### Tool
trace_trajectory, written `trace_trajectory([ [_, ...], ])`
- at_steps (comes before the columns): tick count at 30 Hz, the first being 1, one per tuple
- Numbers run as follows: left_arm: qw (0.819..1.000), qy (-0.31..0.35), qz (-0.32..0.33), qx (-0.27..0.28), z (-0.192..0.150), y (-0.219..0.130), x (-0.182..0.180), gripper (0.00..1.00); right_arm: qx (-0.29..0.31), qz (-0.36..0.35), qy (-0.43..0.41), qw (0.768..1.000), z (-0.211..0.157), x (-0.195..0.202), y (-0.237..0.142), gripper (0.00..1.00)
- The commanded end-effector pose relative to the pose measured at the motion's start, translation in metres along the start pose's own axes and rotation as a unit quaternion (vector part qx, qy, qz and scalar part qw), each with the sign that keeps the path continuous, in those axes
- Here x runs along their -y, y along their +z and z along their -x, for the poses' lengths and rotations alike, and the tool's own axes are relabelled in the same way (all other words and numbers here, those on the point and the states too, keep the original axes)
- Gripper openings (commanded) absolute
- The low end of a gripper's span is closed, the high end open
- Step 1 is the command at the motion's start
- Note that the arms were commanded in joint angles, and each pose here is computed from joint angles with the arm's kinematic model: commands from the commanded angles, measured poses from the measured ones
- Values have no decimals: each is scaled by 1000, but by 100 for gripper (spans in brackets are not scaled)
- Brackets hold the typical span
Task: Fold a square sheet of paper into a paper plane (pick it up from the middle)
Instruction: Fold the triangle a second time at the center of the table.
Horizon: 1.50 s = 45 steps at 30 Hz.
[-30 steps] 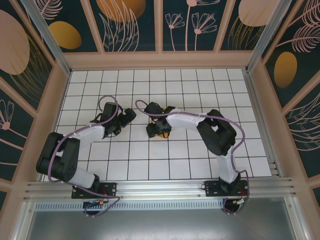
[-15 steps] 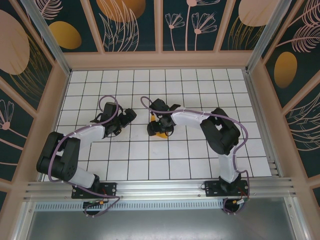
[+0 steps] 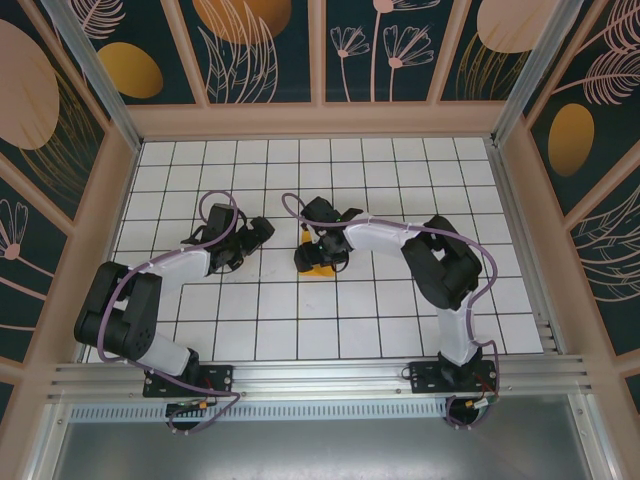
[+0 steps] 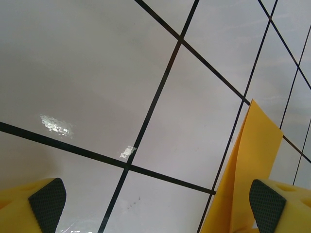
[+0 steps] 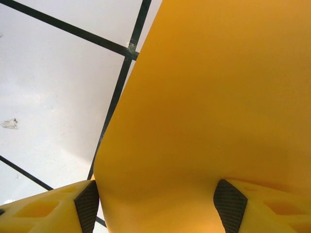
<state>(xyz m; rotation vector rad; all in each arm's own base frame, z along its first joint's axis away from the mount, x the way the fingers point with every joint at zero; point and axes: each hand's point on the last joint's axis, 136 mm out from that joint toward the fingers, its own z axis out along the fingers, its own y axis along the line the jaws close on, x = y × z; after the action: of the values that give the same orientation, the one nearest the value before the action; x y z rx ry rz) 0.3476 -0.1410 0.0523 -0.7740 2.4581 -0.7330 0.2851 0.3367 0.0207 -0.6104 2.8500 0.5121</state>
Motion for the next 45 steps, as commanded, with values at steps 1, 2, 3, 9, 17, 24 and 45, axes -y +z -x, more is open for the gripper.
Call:
trace_trajectory([
  [1, 1000, 5, -9, -3, 4, 0, 7, 99, -66, -47, 15, 997, -39, 34, 24, 67],
  [2, 1000, 7, -15, -5, 3, 0, 9, 98, -66, -47, 17, 997, -39, 35, 24, 67],
  [3, 1000, 10, -26, -7, 2, -1, 13, 98, -64, -42, 19, 997, -38, 34, 24, 66],
  [9, 988, 35, -139, -49, -13, -9, 53, 88, -53, 37, 31, 997, -35, 27, 17, 61],
  [17, 967, 38, -229, -104, -38, -9, 88, 75, -23, 144, 37, 989, -28, 16, -1, 59],
  [24, 960, 44, -236, -147, -61, 15, 105, 64, -18, 156, 39, 987, -29, 20, -2, 59],
  [45, 963, 8, -189, -190, -84, 69, 94, 42, 29, 200, 11, 979, -7, 2, -25, 69],
])
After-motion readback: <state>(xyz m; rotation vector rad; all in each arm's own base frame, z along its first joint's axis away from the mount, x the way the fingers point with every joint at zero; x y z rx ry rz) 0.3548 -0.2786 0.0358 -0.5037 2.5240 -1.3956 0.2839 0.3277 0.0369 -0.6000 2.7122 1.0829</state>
